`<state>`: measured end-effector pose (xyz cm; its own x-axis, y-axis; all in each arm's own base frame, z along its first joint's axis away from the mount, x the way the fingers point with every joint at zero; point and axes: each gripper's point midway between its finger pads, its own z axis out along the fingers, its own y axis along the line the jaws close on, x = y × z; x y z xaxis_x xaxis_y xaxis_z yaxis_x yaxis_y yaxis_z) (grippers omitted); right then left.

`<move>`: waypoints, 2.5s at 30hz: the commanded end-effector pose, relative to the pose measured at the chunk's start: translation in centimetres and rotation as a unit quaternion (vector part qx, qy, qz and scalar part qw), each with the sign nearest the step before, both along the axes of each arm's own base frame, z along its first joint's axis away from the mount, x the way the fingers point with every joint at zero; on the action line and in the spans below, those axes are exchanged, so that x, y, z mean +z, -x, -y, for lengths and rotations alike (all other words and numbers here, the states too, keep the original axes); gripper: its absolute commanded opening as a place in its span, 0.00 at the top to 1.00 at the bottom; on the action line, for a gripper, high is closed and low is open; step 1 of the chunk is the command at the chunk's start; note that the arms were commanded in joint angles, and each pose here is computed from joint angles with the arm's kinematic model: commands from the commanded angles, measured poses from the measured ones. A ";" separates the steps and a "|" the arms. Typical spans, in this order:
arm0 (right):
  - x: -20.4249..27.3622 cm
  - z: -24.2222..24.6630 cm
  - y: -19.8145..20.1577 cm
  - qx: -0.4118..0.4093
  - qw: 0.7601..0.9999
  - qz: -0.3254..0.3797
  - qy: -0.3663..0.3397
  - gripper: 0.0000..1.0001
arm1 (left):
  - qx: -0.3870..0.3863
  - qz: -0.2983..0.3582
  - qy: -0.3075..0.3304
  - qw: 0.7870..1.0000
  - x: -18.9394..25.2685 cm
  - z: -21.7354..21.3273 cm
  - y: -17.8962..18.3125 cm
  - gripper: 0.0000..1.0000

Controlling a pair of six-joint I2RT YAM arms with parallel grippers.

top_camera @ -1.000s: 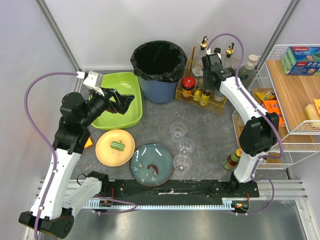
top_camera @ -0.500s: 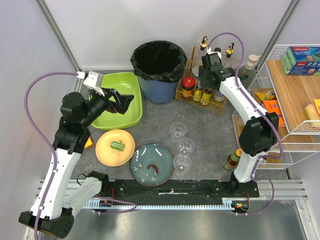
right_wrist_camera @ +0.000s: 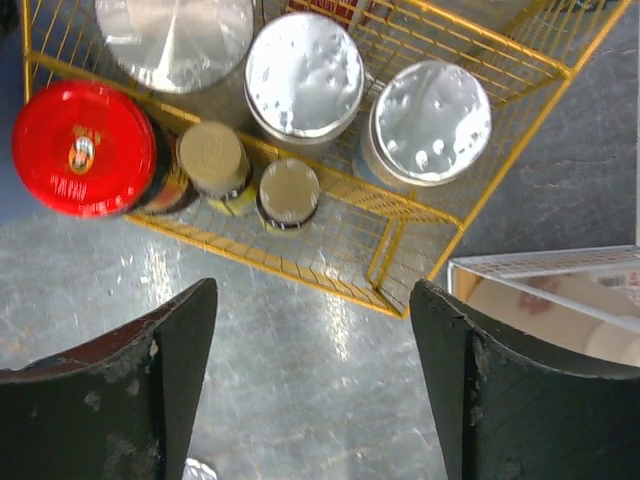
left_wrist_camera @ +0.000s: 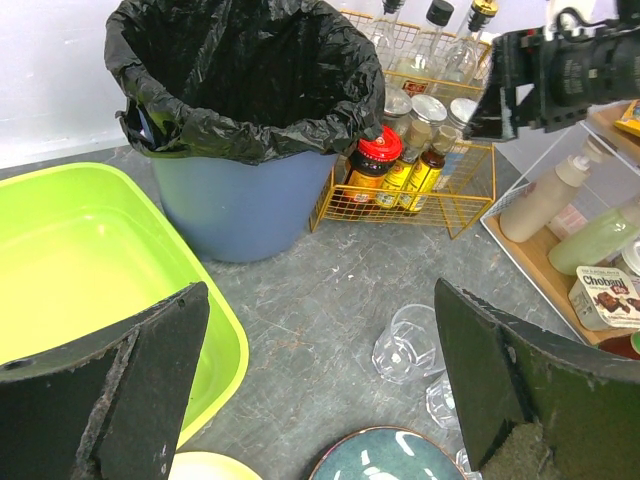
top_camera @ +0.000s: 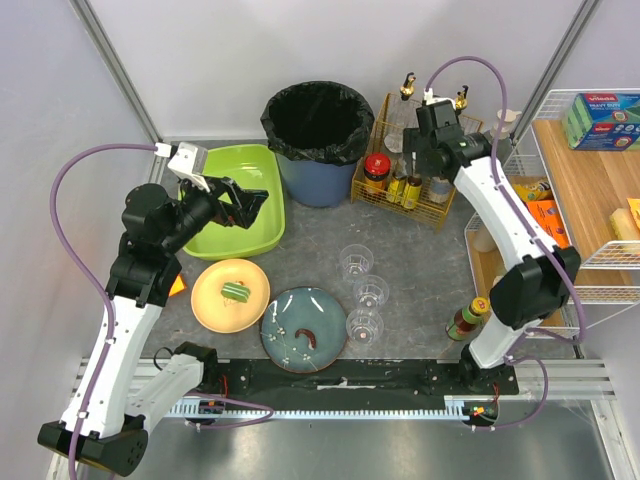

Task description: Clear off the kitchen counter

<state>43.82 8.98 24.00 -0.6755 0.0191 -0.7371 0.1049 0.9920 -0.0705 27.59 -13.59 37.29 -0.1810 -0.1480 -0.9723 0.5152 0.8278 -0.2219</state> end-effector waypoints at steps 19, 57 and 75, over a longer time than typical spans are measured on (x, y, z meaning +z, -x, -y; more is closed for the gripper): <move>6.1 -0.4 12.8 0.112 0.991 -0.011 -0.072 0.07 | -0.326 -0.011 0.051 0.944 -1.0 12.6 6.2 0.01; 26.0 0.1 17.4 0.109 0.902 0.352 -0.225 0.06 | -0.526 0.028 -0.064 0.848 -15.3 47.1 18.1 0.14; 24.2 1.7 18.9 0.065 0.912 0.333 -0.229 0.06 | -0.449 0.024 -0.133 0.883 -18.9 48.9 15.4 0.87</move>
